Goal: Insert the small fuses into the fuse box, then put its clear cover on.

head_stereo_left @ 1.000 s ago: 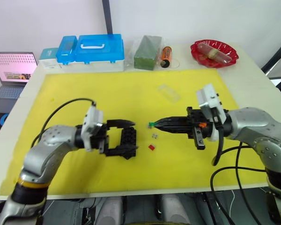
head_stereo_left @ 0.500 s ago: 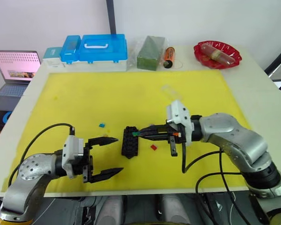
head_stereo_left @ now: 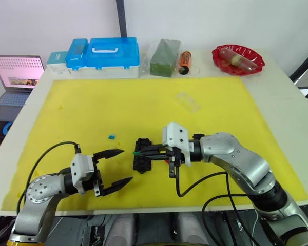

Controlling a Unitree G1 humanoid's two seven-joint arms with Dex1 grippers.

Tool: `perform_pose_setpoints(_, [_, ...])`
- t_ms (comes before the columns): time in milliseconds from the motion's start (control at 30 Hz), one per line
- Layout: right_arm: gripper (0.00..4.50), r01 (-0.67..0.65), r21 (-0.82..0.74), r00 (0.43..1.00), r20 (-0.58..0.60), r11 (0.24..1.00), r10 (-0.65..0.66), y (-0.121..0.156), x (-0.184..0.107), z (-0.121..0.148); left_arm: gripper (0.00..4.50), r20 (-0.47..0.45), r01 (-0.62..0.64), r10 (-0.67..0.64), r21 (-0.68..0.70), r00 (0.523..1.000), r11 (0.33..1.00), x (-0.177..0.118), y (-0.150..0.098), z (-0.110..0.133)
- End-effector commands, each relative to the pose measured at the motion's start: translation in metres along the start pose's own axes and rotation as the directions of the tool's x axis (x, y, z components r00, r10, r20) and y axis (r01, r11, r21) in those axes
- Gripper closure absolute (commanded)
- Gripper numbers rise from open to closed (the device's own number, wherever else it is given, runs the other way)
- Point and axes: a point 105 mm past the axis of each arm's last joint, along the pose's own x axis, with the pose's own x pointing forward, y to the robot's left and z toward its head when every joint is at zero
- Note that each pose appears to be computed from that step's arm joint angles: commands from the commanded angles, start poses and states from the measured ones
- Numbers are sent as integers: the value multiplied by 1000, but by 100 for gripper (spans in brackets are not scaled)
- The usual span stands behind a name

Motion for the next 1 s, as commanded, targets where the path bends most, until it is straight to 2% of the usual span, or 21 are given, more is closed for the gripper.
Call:
perform_pose_setpoints(33, [450,1,-43,1000,20,999,0,7,2,9,3,21,16,-17,41,1000,999,2,-2,6])
perform_pose_setpoints(500, [450,39,-40,999,-23,998,-40,19,2,-9,3,19,20,-21,43,1000,999,2,1,7])
perform_pose_setpoints(1000, [450,76,-34,997,-27,997,-77,17,3,-18,3,15,27,-27,39,1000,999,4,-1,9])
